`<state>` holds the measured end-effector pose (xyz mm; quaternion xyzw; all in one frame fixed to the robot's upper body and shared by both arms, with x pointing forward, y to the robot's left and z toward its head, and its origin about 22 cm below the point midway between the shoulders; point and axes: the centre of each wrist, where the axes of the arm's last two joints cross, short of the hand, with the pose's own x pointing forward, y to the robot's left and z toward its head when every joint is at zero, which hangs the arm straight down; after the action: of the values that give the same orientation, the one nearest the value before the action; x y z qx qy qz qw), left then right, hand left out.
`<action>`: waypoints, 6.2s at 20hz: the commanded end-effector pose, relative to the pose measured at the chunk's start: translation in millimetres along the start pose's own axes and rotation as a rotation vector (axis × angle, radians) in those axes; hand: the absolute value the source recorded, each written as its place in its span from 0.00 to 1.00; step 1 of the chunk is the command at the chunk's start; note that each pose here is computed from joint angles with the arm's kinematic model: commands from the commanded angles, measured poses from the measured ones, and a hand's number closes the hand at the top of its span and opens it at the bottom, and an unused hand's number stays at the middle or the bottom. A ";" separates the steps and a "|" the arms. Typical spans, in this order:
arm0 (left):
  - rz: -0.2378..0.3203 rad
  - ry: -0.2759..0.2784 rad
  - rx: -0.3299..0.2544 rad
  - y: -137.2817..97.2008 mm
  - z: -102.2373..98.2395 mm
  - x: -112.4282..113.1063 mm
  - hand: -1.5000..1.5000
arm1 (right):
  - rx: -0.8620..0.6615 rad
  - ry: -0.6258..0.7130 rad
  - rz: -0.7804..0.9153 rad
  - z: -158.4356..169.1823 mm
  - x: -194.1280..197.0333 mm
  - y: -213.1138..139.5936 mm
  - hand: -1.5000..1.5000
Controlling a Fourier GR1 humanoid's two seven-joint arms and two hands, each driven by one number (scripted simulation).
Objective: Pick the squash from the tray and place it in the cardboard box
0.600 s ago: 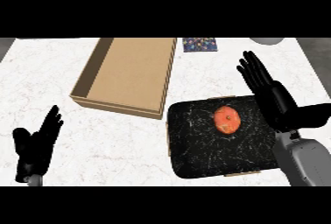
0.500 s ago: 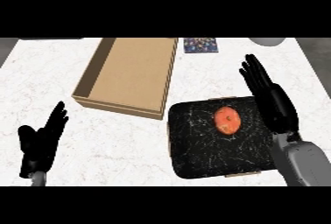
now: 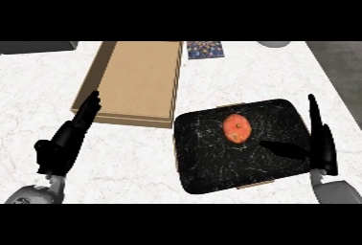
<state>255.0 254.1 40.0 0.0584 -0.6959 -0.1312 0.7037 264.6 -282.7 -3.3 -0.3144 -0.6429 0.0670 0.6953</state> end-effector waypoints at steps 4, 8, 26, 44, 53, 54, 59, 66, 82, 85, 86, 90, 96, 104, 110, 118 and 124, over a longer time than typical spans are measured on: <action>-0.009 -0.074 -0.121 -18.2 -10.4 17.2 0.50 | -0.128 -0.052 0.501 31.2 -38.6 2.0 0.00; -0.012 -0.048 -0.148 -27.1 -8.5 12.1 0.50 | -0.139 -0.015 0.573 42.1 -18.1 13.2 0.00; -0.003 -0.078 -0.192 -47.8 -18.5 6.9 0.50 | 0.011 0.332 0.569 86.2 191.0 65.0 0.00; 0.000 -0.090 -0.186 -34.7 -32.6 17.3 0.50 | 0.014 0.420 0.625 43.4 138.5 75.7 0.00; 0.010 -0.078 -0.199 -33.9 -22.3 2.8 0.50 | 0.043 0.435 0.643 32.2 129.3 100.6 0.00; -0.005 -0.092 -0.205 -39.3 -25.9 16.3 0.50 | 0.063 0.437 0.643 58.4 140.6 107.3 0.00; -0.001 -0.093 -0.194 -55.4 -15.4 10.6 0.50 | 0.113 0.482 0.664 34.0 114.7 100.1 0.00; 0.003 -0.089 -0.169 -32.4 -37.6 23.3 0.50 | 0.135 0.494 0.671 42.3 101.6 99.7 0.00; 0.005 -0.091 -0.210 -34.5 -32.2 11.8 0.50 | 0.150 0.531 0.740 30.6 70.3 125.1 1.00; -0.008 -0.090 -0.197 -33.0 -35.1 10.8 0.50 | 0.149 0.506 0.766 34.0 80.4 113.1 1.00; 0.004 -0.108 -0.212 -37.6 -32.6 23.4 0.50 | 0.136 0.471 0.782 33.4 70.0 126.1 1.00; -0.003 -0.117 -0.247 -53.3 -37.1 22.9 0.50 | 0.416 -0.006 0.870 31.1 109.6 128.5 1.00; 0.008 -0.169 -0.338 -70.5 -41.4 32.9 0.50 | 0.764 -0.761 0.907 71.5 167.6 146.1 1.00; 0.006 -0.145 -0.293 -63.1 -45.5 34.3 0.50 | 0.904 -1.484 0.691 39.0 200.6 90.0 1.00; -0.001 -0.144 -0.235 -50.7 -43.5 29.6 0.50 | 0.947 -1.669 0.471 -41.2 201.9 14.4 1.00; 0.005 -0.117 -0.235 -56.2 -33.0 23.9 0.50 | 0.964 -1.650 0.128 -119.6 220.3 -68.4 1.00; -0.001 -0.128 -0.225 -42.9 -37.1 30.2 0.50 | 0.971 -1.511 0.109 -144.0 248.5 -54.5 1.00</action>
<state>286.5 197.9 48.0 -0.0294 -0.7165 -0.2140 0.6633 402.6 -253.9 222.0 0.0338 -0.8188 0.5570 0.1351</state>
